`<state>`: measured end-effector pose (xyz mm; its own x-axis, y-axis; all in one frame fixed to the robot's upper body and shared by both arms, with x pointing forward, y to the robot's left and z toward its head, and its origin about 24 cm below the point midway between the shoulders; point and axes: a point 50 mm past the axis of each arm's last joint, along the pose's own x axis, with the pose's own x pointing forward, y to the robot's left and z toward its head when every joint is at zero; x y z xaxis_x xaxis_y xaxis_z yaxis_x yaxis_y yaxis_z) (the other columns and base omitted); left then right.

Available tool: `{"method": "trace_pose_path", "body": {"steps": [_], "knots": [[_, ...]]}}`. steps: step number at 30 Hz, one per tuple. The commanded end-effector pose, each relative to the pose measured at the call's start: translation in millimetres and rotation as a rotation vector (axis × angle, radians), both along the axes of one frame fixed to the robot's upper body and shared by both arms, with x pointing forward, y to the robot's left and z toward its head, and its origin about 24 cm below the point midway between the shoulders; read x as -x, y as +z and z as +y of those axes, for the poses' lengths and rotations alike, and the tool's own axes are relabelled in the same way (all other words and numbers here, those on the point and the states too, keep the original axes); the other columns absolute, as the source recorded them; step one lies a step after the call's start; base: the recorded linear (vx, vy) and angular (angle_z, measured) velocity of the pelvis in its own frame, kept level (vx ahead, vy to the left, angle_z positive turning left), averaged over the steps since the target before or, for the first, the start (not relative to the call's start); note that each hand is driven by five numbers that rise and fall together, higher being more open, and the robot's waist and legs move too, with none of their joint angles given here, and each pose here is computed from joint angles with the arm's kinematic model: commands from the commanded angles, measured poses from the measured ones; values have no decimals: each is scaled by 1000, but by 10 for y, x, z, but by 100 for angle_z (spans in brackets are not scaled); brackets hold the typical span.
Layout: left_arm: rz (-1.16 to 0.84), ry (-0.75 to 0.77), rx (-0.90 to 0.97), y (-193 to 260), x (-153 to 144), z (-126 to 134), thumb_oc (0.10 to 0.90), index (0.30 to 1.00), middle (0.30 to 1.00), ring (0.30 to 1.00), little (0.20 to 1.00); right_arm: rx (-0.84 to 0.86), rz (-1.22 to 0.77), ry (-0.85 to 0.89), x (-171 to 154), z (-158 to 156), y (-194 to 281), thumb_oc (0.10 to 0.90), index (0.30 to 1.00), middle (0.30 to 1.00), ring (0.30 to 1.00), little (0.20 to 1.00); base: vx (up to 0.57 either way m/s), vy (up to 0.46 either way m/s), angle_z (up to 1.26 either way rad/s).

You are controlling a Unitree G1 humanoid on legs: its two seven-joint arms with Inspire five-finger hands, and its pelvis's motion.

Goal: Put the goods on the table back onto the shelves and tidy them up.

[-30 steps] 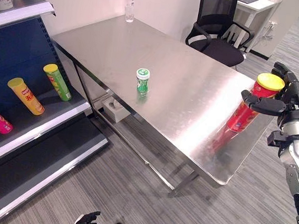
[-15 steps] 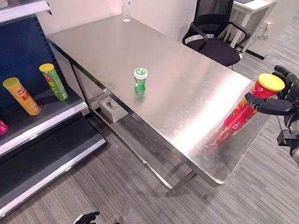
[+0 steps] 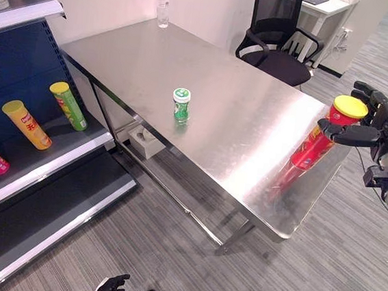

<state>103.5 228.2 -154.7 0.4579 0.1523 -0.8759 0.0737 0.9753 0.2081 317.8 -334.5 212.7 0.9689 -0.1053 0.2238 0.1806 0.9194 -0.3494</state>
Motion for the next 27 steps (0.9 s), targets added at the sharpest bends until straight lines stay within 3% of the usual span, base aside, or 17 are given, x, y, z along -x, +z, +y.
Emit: {"method": "trace_pose_path", "body": {"steps": [1, 27], "knots": [[41, -64, -43, 16, 57, 165, 800, 900, 900, 900, 900, 54, -235, 20, -12, 20, 819, 800, 900, 900, 900, 900, 0, 0, 0], [46, -76, -44, 20, 42, 180, 800, 900, 900, 900, 900, 161, -77, 0, -110, -35, 774, 800, 900, 900, 900, 900, 0, 0, 0]]}}
